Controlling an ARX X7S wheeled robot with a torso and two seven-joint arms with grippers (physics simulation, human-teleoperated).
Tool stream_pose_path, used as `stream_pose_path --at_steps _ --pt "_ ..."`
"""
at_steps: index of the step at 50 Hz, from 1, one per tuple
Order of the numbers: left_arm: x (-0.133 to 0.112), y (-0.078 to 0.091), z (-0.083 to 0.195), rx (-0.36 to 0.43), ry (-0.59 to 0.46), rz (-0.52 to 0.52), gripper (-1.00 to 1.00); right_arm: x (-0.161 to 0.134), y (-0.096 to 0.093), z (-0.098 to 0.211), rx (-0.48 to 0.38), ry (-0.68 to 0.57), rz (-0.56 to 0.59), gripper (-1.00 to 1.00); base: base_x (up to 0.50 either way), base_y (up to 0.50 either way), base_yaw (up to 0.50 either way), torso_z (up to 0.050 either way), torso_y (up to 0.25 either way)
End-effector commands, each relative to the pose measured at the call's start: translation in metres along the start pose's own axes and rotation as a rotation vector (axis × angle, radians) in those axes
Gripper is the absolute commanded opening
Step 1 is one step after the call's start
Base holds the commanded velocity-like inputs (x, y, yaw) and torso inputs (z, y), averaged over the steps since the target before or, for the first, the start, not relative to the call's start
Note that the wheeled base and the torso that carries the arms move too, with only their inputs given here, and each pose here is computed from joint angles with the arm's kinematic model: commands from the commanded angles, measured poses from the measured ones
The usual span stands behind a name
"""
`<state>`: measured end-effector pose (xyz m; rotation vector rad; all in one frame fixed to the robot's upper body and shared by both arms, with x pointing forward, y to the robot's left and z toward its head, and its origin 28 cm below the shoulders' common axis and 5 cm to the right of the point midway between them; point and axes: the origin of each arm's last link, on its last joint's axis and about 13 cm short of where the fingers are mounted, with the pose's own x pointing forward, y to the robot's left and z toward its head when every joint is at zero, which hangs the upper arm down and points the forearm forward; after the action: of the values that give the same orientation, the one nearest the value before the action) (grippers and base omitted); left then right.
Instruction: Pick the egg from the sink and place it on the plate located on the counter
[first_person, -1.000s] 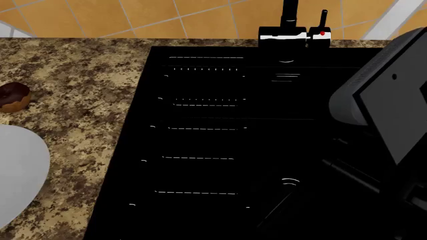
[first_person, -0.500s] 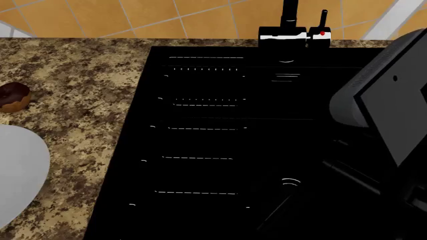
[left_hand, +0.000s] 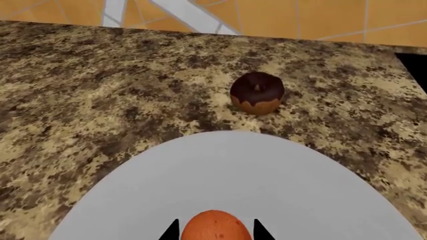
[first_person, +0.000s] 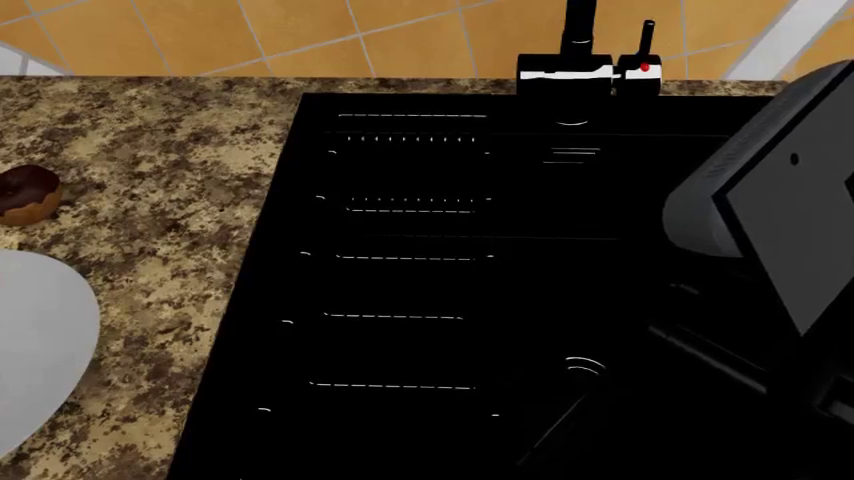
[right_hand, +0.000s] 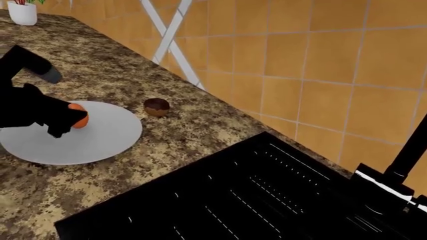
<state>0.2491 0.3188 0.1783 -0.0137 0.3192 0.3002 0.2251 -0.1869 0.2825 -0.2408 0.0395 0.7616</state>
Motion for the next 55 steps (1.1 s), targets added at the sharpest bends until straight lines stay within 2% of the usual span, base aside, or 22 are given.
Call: stream_pose_path --at_steps 1,3,4,13,21,33,49,50,55 --pt "-0.004 -0.005 -0.002 -0.061 0.066 -0.058 -1.0 0.0 -0.001 0.001 -0.001 0.002 0.003 1.0 0.0 0.0 0.0 0.0 0.0" --pt "-0.006 -0.006 -0.001 -0.057 0.064 -0.06 -1.0 -0.001 -0.001 0.001 0.001 0.002 0.003 1.0 0.01 0.0 0.0 0.0 0.0" --pt "-0.007 -0.006 0.0 -0.056 0.061 -0.059 1.0 -0.001 -0.001 0.001 0.001 0.002 0.004 1.0 0.0 0.0 0.0 0.0 0.0" --pt "-0.023 -0.009 0.01 -0.045 0.01 -0.077 1.0 -0.002 0.0 0.001 0.001 0.001 0.005 1.0 0.0 0.0 0.0 0.0 0.0" --pt "-0.057 -0.01 0.035 -0.005 -0.111 -0.074 1.0 -0.001 0.0 0.0 -0.006 0.008 0.009 1.0 0.0 0.0 0.0 0.0 0.0" --pt "-0.085 -0.015 0.043 0.039 -0.194 -0.082 1.0 -0.002 0.001 0.0 -0.01 0.008 0.013 1.0 0.0 0.0 0.0 0.0 0.0" --pt "-0.107 -0.024 0.044 0.063 -0.262 -0.152 1.0 -0.003 0.003 0.001 -0.013 0.007 0.016 1.0 0.0 0.0 0.0 0.0 0.0" --pt "-0.114 -0.025 0.035 0.042 -0.29 -0.203 1.0 -0.003 0.004 0.0 -0.018 0.012 0.016 1.0 0.0 0.0 0.0 0.0 0.0" --pt "-0.118 -0.024 0.032 0.015 -0.339 -0.27 1.0 -0.001 0.004 -0.002 -0.018 0.018 0.021 1.0 0.0 0.0 0.0 0.0 0.0"
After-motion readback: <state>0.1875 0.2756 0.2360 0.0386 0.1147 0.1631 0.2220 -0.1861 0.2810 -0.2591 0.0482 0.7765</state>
